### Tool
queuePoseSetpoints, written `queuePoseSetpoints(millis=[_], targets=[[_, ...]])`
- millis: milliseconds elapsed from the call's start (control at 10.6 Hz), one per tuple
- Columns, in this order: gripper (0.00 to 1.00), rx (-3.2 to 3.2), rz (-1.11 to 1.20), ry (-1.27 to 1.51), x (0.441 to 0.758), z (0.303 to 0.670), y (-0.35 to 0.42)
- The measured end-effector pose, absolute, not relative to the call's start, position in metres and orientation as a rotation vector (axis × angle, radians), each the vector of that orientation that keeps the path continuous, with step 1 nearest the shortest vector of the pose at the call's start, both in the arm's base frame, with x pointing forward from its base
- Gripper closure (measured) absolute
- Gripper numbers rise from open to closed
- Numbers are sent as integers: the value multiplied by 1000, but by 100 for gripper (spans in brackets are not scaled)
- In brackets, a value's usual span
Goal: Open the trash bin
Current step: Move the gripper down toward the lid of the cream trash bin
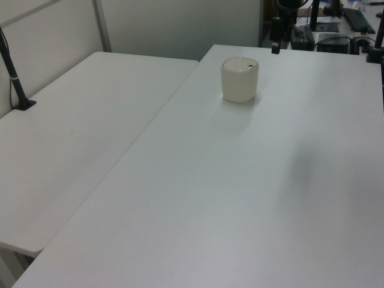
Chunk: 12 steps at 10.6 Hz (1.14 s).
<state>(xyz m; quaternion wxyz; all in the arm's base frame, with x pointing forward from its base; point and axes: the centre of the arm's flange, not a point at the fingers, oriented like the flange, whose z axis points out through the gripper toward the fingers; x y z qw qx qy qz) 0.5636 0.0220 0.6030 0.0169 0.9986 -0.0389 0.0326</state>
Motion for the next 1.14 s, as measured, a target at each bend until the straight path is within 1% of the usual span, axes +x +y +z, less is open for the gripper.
queuePoseSetpoints(millis=[569, 853, 1042, 1137], targets=[[0, 3103, 110, -140, 564, 606, 15], [0, 3100, 142, -108, 570, 604, -4], [10, 3091, 246, -109, 589, 594, -24], [18, 3081, 313, -138, 601, 587, -37]])
